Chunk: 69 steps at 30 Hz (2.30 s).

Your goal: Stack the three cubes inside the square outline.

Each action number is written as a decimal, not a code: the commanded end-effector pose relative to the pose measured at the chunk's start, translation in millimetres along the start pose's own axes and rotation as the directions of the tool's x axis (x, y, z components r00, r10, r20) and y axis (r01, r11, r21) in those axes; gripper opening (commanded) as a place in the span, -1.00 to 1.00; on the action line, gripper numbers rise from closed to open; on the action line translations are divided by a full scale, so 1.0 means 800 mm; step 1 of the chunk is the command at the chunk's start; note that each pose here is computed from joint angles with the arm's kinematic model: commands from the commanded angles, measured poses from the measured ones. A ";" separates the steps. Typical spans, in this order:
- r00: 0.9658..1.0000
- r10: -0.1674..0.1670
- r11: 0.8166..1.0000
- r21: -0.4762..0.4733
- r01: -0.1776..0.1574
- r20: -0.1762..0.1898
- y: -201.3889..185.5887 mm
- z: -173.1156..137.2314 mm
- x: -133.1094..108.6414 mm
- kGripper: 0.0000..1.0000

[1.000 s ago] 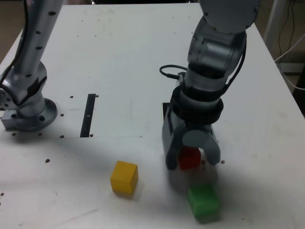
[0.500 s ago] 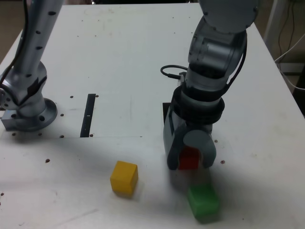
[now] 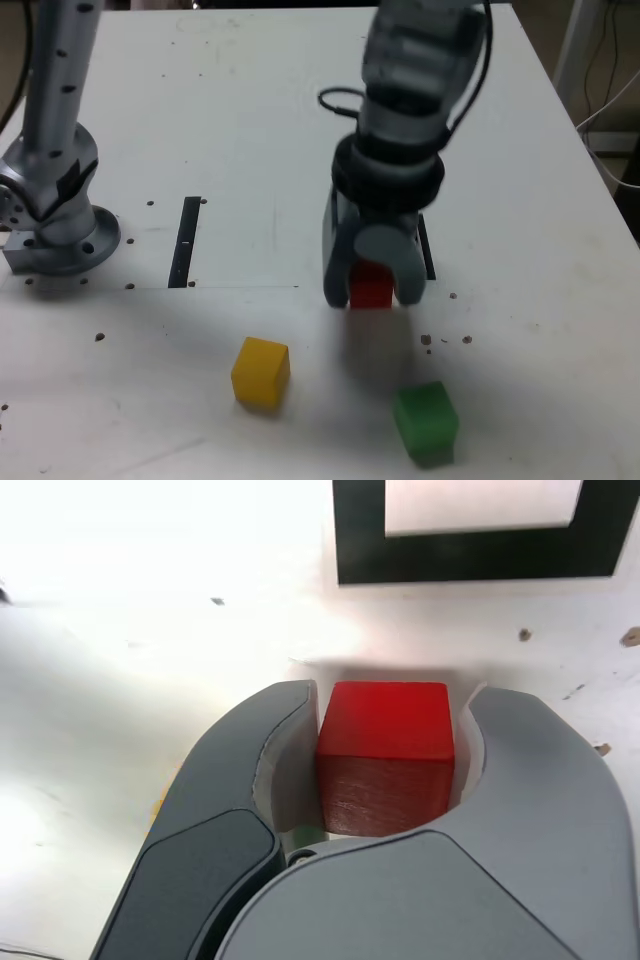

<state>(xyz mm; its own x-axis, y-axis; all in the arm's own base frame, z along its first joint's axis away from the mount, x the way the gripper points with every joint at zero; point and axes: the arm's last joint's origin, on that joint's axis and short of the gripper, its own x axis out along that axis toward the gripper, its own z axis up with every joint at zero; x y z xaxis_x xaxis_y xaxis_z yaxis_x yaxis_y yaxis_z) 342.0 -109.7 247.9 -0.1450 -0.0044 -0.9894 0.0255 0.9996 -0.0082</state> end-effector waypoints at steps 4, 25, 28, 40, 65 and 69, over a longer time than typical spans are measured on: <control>1.000 -0.009 1.000 0.025 0.009 0.006 0.042 -0.009 -0.013 -0.38; 0.998 -0.058 0.997 0.048 0.059 -0.024 0.115 0.023 0.014 -0.37; 0.998 -0.060 0.997 0.047 0.061 -0.027 0.117 0.031 0.021 -0.37; 0.998 -0.062 0.997 0.039 0.063 -0.025 0.126 0.045 0.036 -0.15; 0.999 -0.051 0.998 0.028 0.050 0.016 0.133 0.009 0.014 0.99; 0.999 -0.042 0.999 0.021 0.041 0.032 0.133 -0.010 0.001 0.99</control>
<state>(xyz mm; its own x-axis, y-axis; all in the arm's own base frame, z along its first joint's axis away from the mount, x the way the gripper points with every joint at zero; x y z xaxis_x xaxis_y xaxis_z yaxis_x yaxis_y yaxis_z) 342.8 -4.4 240.4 -0.1246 -0.0515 -0.9909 0.0471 0.9972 -0.0577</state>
